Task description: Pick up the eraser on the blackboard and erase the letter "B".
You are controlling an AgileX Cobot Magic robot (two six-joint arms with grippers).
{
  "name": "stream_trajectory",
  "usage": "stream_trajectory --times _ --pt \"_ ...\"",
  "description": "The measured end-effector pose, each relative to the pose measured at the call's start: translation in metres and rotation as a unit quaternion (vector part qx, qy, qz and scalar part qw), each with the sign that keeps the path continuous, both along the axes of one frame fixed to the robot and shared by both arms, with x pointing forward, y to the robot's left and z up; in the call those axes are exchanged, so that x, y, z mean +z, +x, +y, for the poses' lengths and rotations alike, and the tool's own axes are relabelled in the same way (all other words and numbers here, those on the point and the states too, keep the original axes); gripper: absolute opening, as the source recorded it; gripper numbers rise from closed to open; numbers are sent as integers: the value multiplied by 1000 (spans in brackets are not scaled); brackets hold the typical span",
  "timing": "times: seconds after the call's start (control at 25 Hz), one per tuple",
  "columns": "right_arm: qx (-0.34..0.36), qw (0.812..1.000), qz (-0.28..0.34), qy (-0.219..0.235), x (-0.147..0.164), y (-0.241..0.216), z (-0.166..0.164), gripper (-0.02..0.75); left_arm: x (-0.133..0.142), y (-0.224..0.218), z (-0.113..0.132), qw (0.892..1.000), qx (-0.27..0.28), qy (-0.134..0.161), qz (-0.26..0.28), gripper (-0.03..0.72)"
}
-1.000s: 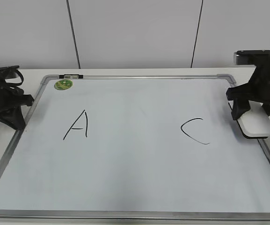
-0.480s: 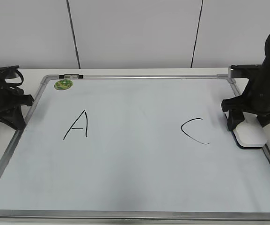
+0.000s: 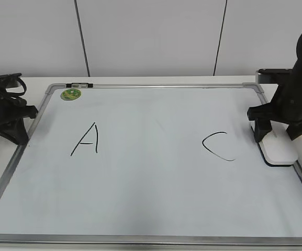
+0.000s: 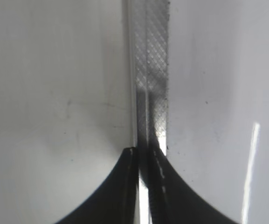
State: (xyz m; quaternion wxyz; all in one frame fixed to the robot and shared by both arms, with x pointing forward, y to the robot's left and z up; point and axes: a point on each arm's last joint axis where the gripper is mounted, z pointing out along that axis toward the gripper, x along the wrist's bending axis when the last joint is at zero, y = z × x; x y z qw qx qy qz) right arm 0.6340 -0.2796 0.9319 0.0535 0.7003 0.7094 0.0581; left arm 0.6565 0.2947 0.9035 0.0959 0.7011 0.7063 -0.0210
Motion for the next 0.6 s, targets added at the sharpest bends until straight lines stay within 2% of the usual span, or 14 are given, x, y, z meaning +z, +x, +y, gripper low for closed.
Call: stream_trajectory --times 0.32,0.48,0.6 --pt "-1 1000 -11 1 40 18 1 591 0 1 0 1000 -1 0 0 50" --pt "4 1000 -19 0 54 23 1 591 11 7 1 1000 -9 4 -4 143" --pt "7 1000 -14 4 55 23 2 591 26 16 1 1000 -16 7 -16 246"
